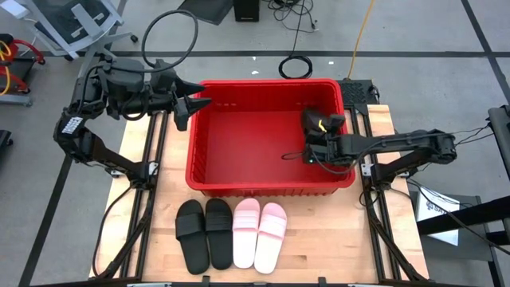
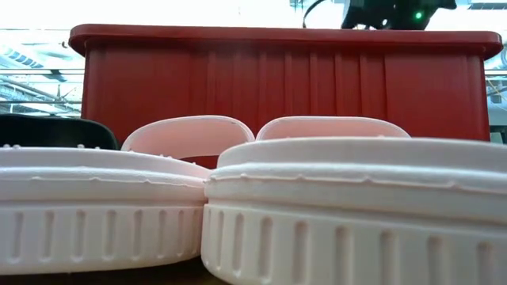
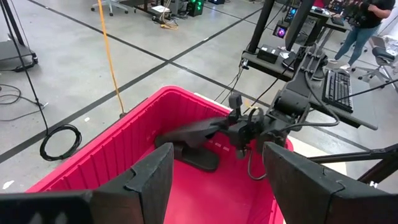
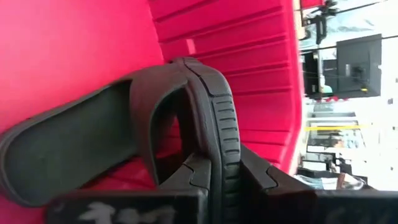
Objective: Pick and place slides into bin
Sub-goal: Put the black slide into the red container
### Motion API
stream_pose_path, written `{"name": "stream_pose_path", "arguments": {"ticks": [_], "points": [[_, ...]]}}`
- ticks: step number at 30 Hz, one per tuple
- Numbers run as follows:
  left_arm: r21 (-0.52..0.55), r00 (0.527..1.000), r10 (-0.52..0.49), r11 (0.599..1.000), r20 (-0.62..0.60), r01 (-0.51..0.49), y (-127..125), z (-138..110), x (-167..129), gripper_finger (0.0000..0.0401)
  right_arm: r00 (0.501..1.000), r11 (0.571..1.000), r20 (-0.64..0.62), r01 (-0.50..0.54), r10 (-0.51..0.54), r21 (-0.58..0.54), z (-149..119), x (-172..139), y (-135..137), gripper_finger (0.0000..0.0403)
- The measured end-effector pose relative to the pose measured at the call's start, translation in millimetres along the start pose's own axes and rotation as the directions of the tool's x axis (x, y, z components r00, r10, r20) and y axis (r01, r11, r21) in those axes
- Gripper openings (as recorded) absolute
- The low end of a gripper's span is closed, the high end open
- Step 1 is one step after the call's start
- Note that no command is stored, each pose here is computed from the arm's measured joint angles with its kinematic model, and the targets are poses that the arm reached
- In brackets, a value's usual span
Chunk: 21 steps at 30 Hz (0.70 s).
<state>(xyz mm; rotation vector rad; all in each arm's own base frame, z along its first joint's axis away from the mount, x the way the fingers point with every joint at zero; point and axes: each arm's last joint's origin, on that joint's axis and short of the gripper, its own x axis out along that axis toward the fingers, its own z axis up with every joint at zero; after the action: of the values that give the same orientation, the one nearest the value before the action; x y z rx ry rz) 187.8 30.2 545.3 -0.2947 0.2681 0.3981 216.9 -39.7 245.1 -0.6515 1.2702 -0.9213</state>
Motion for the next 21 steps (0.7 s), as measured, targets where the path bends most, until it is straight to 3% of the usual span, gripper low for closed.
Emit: {"name": "stream_pose_path", "arguments": {"ticks": [10, 21], "points": [[-0.007, 1.0, 0.0, 1.0, 0.0, 0.0, 0.0, 0.0, 0.2, 0.0241, 0.999, 0.999, -0.015, -0.044, 0.044, -0.02, -7.9, 11.5, 15.1, 0.0025], [-0.018, 1.0, 0.0, 1.0, 0.0, 0.0, 0.0, 0.0, 0.2, 0.0241, 0.992, 0.993, -0.046, -0.117, 0.116, -0.017, -17.3, 21.5, 24.1, 0.0083]]}}
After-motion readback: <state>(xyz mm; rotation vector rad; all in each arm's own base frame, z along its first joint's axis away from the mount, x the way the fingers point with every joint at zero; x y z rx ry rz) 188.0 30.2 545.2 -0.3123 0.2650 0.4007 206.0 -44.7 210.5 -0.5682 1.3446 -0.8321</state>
